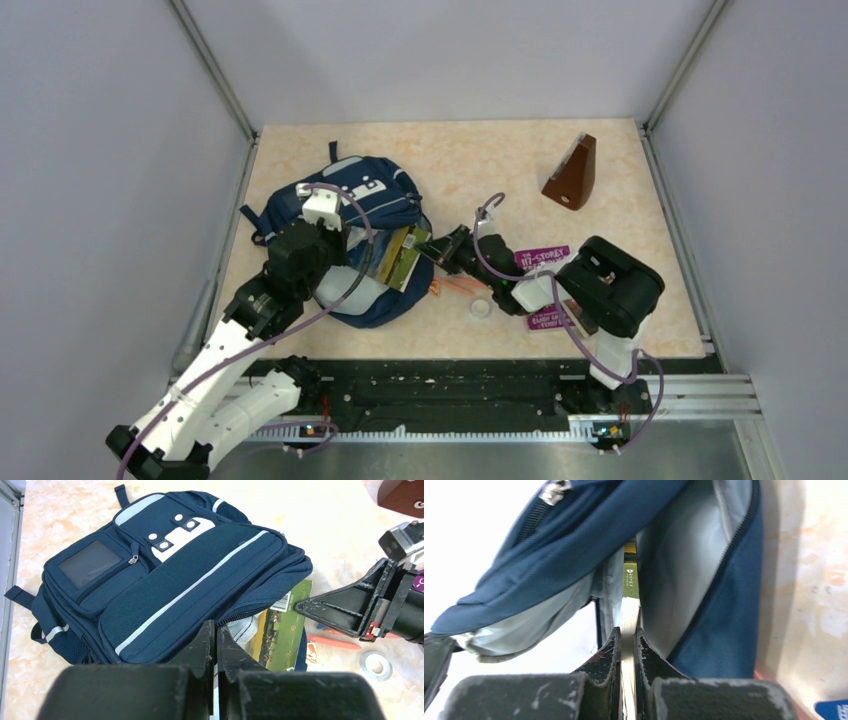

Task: Pack the student bag
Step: Place the book in the student bag.

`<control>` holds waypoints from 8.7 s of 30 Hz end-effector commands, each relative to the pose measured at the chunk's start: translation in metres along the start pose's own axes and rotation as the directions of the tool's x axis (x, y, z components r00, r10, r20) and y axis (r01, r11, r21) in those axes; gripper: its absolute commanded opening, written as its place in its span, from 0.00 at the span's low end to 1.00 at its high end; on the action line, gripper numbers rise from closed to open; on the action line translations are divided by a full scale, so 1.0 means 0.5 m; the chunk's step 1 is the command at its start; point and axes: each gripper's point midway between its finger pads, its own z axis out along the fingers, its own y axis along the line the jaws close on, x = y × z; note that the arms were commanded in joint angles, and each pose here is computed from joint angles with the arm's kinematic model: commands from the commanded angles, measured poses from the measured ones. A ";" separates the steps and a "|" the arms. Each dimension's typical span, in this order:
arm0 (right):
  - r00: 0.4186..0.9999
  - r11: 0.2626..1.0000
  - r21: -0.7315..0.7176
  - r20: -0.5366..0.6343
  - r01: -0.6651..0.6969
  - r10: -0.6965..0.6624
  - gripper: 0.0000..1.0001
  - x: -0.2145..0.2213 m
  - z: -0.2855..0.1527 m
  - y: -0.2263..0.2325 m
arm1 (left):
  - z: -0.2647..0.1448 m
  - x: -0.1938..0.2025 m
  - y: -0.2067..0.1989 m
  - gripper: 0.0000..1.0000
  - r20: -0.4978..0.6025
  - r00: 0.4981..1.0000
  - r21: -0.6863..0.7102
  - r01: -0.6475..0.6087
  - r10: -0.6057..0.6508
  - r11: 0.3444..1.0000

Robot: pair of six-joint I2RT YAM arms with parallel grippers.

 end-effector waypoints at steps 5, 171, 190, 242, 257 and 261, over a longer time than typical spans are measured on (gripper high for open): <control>0.988 0.940 -0.340 0.138 -0.015 0.066 0.00 -0.082 -0.035 0.198 | -0.012 -0.084 -0.011 0.00 0.153 0.986 0.034 0.056 -0.061 0.998; 0.748 0.753 0.130 -0.306 0.645 -0.589 0.58 0.056 0.008 -0.019 | -0.002 -0.073 -0.014 0.00 0.131 0.990 0.034 0.047 -0.051 0.998; 0.763 0.780 0.089 -0.301 0.620 -0.572 0.54 0.038 0.013 -0.047 | -0.003 -0.073 -0.015 0.00 0.132 0.990 0.036 0.047 -0.051 0.998; 0.809 0.828 0.138 -0.350 0.543 -0.473 0.44 0.137 0.027 -0.065 | 0.000 -0.071 -0.017 0.00 0.126 0.991 0.041 0.046 -0.051 0.998; 0.822 0.882 -0.048 -0.344 0.469 -0.455 0.13 0.216 0.100 0.012 | 0.001 -0.070 -0.015 0.00 0.126 0.991 0.034 0.044 -0.048 0.998; 0.819 0.867 -0.064 -0.300 0.494 -0.489 0.13 0.205 0.113 0.025 | 0.000 -0.071 -0.015 0.00 0.127 0.991 0.035 0.044 -0.048 0.998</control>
